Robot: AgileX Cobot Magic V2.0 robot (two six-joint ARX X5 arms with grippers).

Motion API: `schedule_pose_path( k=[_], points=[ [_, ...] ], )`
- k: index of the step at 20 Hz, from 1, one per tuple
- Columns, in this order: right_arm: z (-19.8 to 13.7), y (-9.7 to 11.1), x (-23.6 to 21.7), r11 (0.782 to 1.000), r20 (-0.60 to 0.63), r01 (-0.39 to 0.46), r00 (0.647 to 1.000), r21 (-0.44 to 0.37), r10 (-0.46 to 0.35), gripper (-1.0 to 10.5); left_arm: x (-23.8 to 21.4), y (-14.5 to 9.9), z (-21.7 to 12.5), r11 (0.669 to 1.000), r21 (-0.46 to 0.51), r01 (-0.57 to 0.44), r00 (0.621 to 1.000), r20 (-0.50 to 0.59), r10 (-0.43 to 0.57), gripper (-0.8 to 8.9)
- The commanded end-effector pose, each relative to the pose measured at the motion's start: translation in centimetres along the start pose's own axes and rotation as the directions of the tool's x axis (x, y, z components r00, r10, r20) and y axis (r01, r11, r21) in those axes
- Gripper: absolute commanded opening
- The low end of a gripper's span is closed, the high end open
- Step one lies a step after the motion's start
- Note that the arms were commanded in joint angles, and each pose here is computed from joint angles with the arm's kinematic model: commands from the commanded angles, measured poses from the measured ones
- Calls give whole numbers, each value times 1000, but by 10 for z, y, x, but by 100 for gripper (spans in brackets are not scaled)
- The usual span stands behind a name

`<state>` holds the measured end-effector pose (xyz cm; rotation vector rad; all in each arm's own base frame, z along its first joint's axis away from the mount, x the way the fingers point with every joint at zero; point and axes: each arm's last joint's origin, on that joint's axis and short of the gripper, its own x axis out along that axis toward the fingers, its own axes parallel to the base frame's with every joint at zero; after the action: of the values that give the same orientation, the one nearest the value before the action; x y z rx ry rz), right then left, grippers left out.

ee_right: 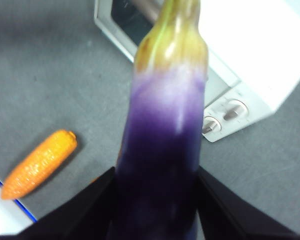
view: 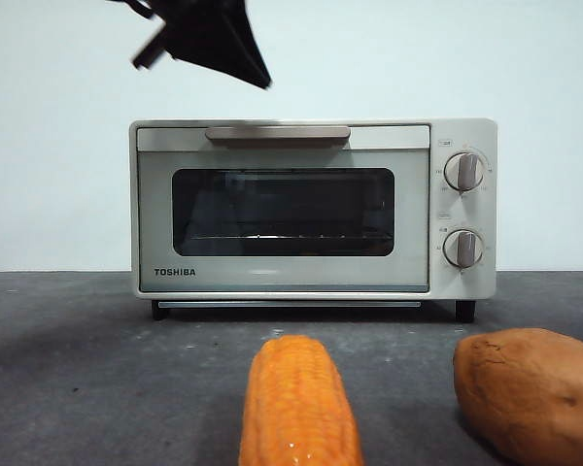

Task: Take the eggplant from the table,put the eggplant in the oven

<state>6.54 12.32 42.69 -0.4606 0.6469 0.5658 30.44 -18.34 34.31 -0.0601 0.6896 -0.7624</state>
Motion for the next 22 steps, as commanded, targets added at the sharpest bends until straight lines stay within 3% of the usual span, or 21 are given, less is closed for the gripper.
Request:
schedule_pose_path(
  k=[1,5,12,14,19,22],
  points=[
    [-15,-9,-13,999,-20,9,1000,43,-9,172,18,-2,6,999,46,-18,1000,-15,19,6],
    [-27,-22,-30,995,43,5,999,104,-10,172,37,-3,-4,998,54,-23,995,-96,29,6],
    [-33,-30,-39,992,81,28,996,123,-38,172,42,-14,-25,995,94,-42,958,-278,66,6],
    [-33,-30,-39,991,83,42,995,124,-52,172,42,-20,-33,995,92,-32,935,-350,63,6],
    [-33,-30,-38,992,81,43,995,122,-53,172,37,-48,-58,987,151,47,826,-561,46,6],
    [-30,-27,-34,993,67,48,996,112,-56,172,33,-60,-63,977,191,95,789,-612,43,6]
  ],
)
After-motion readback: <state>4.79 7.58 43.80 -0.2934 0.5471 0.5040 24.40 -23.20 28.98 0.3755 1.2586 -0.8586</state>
